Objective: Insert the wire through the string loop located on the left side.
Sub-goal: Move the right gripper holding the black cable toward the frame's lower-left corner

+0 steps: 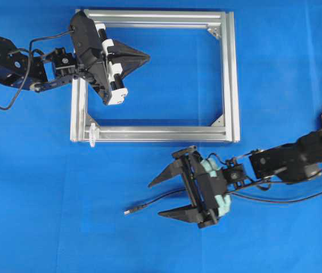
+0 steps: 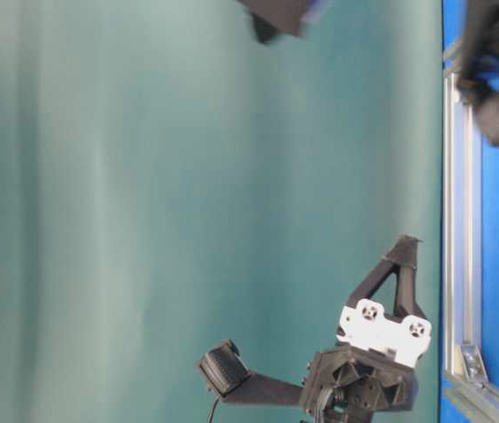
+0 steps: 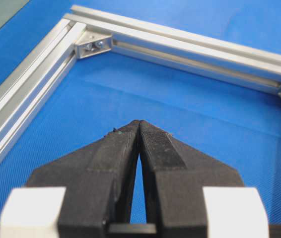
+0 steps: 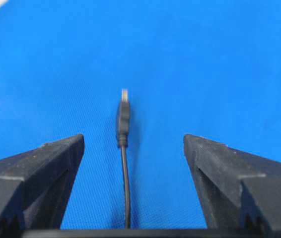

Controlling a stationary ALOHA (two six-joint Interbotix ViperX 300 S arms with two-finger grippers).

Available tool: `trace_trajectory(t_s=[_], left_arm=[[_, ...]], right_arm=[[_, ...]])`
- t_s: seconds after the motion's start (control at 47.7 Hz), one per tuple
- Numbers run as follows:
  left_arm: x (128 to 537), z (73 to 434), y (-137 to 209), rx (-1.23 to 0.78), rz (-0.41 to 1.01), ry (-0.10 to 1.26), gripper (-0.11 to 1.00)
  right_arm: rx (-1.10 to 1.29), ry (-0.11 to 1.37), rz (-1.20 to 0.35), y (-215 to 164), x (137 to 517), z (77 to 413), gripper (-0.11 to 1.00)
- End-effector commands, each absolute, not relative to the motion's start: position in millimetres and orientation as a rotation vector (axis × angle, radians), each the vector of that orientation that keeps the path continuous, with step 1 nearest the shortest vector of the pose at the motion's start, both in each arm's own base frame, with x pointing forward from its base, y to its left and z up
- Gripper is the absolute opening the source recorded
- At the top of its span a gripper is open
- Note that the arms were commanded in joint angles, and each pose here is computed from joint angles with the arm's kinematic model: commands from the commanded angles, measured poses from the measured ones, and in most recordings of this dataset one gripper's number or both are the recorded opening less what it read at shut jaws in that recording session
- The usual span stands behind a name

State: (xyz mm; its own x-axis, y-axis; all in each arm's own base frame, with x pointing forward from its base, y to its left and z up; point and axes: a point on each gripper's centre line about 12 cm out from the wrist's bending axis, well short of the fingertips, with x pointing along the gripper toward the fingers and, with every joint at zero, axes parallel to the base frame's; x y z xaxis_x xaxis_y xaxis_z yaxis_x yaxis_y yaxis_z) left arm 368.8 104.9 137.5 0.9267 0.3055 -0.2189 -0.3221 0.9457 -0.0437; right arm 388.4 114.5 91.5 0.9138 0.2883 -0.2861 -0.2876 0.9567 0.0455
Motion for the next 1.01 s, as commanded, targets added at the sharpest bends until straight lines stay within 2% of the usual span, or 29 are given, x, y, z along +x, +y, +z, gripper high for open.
trace_trajectory(t_s=[0.0,0.168,0.357,0.482,0.587,0.734,0.797,0.86,0.986], left_arm=[[369.7,151.5,104.9,-0.075,0.319,0.172,0.0],[368.2,150.3,104.0,-0.079,0.319,0.176,0.0],[367.6,149.9,104.3,-0.08,0.32,0.177,0.0],[367.6,150.5,104.3,-0.08,0.32,0.176,0.0],[367.4,150.0,103.7,-0.08,0.318,0.177,0.0],[367.5,149.4,104.3,-0.081,0.32,0.182,0.0],[367.5,149.8,104.2,-0.081,0.32,0.182,0.0],[367.5,149.8,104.2,-0.082,0.32,0.182,0.0],[367.5,149.2,104.3,-0.082,0.32,0.183,0.0]], right_arm=[[0.02,0.254,0.293,118.0,397.3,95.7,0.82],[0.048,0.273,0.289,119.7,401.2,79.0,0.82],[0.05,0.28,0.288,119.7,401.2,75.3,0.81],[0.05,0.28,0.288,119.7,401.2,75.3,0.74],[0.05,0.269,0.289,119.8,401.6,76.5,0.6],[0.053,0.258,0.285,118.2,401.1,77.1,0.2],[0.052,0.26,0.286,118.2,400.6,76.8,0.07],[0.052,0.26,0.285,117.6,400.8,76.8,0.0],[0.051,0.264,0.285,117.6,400.6,76.2,0.0]])
